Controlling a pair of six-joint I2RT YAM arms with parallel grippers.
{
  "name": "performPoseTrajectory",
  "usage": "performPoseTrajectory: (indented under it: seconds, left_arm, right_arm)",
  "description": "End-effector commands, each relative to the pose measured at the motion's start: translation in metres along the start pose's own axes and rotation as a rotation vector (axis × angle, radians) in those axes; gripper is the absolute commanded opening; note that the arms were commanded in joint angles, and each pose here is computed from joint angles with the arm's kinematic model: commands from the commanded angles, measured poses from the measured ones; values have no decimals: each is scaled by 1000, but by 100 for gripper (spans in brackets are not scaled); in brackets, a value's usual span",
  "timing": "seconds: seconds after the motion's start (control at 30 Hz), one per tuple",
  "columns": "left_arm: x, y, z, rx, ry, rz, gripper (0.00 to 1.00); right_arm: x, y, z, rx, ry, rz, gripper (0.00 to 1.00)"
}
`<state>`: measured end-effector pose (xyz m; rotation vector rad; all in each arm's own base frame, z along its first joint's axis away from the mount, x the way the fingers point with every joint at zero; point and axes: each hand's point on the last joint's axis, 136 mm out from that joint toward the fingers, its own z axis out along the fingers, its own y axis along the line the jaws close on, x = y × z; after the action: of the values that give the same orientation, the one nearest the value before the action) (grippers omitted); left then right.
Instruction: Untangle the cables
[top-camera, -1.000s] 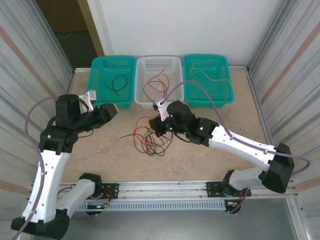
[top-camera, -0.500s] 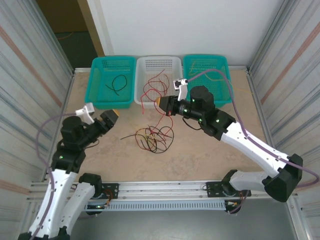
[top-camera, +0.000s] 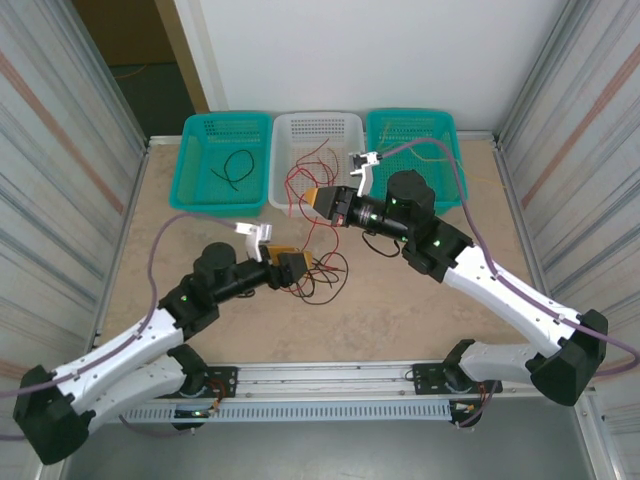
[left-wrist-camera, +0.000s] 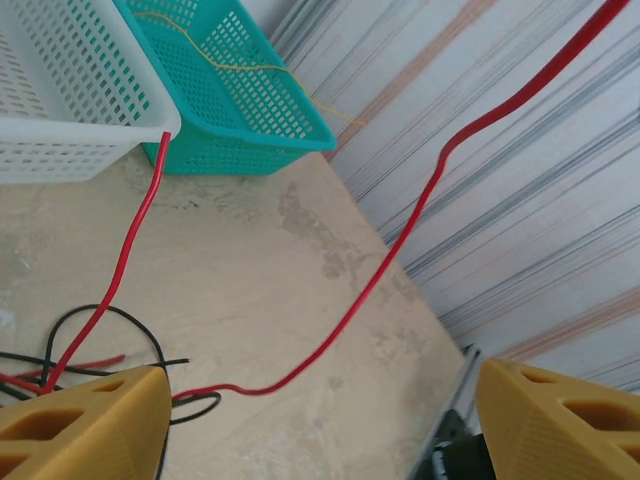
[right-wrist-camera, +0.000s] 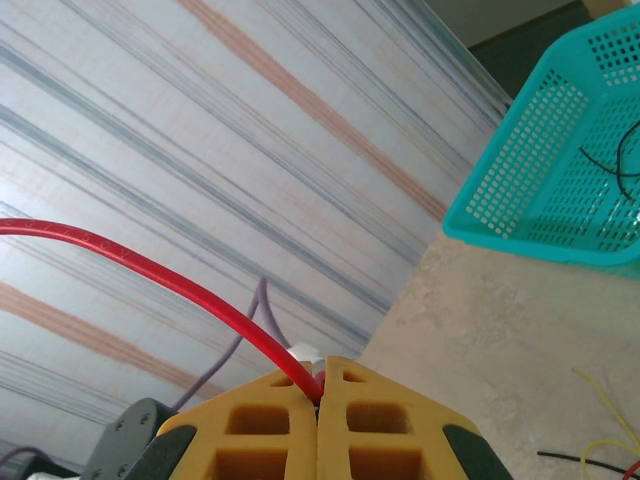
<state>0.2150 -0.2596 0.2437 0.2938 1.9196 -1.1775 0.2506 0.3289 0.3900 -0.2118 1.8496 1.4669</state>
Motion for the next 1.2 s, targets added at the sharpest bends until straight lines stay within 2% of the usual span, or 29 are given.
performPoseTrajectory:
  seconds: [0.0,0.3,0.4,0.53,0.77,1.0,1.07,1.17]
  left_arm:
    - [-24,-15,9,31,-74,139,79]
    - [-11,-34,46,104,3,295,72]
    - [-4,-34,58,96,37,342,65]
    - [7,-35,68,124,70,343,55]
    - [11,-37,70,158,46,330,50]
    - [8,-38,72,163,32,335,29]
    - [10,-35,71,154,29,333,17]
    - [14,-30,70,144,28,325,6]
  right_arm:
    - [-12,29,-5,-81,-33,-1,0]
    - [-9,31,3,-74,-21,14,0]
    - [-9,32,4,-74,-21,19,0]
    - [-12,32,3,-69,-32,21,0]
    - [-23,36,0,-91,-67,44,0]
    - [-35,30,-7,-87,-114,89,0]
    - [-40,25,-11,-83,-140,107,0]
    - [-46,20,-17,-73,-159,120,0]
